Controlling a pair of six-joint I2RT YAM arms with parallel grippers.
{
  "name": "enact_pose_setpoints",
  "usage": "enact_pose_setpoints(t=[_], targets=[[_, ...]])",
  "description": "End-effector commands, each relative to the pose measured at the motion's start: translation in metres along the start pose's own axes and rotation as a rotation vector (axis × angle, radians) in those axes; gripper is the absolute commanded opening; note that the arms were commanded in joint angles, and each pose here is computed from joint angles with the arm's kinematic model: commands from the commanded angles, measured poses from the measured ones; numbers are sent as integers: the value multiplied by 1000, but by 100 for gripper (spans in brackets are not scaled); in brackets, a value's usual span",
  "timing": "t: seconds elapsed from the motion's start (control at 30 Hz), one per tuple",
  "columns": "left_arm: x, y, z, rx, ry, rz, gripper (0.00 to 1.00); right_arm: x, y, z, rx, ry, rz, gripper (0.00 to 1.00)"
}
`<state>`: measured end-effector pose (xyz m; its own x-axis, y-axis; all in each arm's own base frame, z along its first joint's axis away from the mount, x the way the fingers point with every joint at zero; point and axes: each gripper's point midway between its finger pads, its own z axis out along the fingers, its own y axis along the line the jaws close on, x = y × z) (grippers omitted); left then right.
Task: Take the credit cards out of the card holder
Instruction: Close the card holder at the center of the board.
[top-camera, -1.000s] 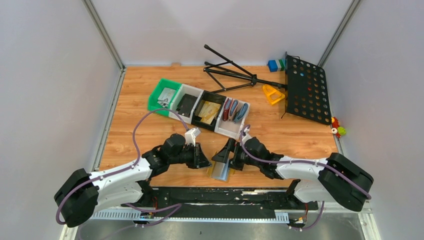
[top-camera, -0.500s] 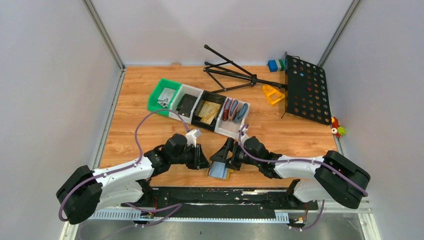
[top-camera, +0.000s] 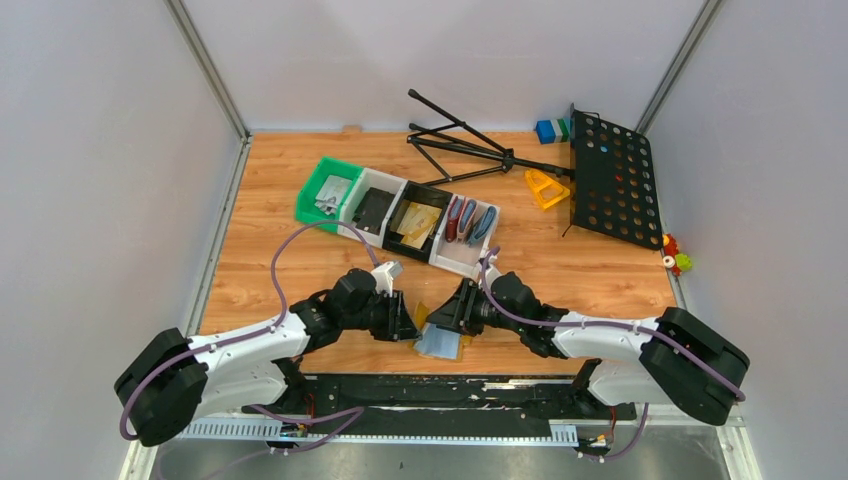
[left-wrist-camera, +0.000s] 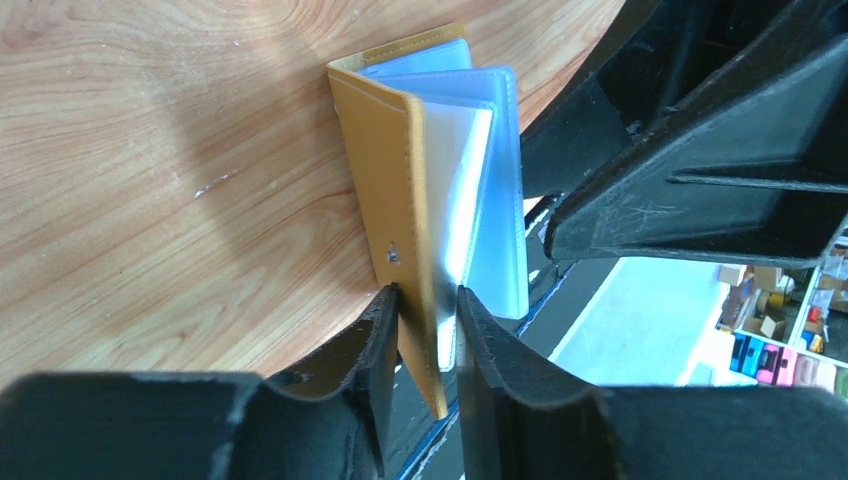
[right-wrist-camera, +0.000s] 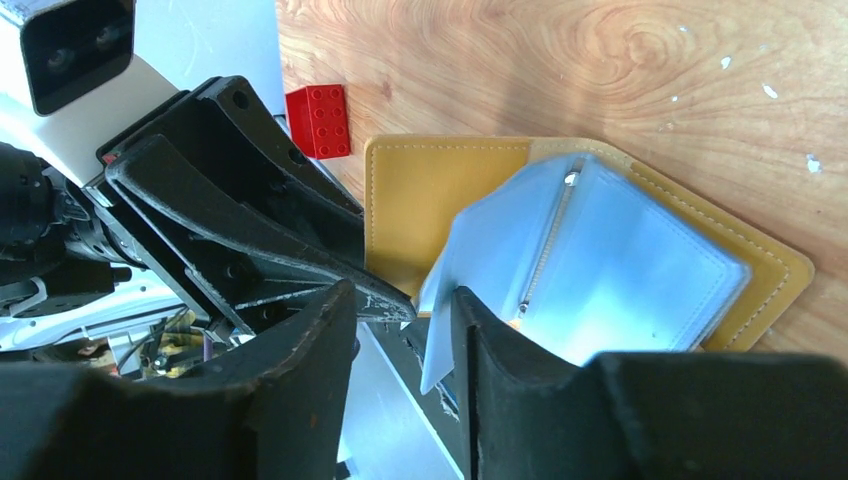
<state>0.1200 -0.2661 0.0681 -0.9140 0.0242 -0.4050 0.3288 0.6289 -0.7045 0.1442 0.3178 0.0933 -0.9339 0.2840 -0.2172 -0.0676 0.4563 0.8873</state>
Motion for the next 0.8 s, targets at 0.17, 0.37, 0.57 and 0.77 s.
enact_pose_setpoints(t=[0.17, 0.37, 0.57, 0.77], targets=[[-4, -11, -3, 55, -26, 21, 36, -1, 7, 4, -44, 4, -6, 22], [0, -7, 0, 45, -8, 13, 29, 3, 2, 7, -33, 22, -9, 14], [1, -5, 2, 37, -2, 8, 27, 8, -9, 8, 11, 51, -21, 11], [2, -4, 4, 37, 8, 7, 27, 12, -18, 10, 27, 69, -27, 6]])
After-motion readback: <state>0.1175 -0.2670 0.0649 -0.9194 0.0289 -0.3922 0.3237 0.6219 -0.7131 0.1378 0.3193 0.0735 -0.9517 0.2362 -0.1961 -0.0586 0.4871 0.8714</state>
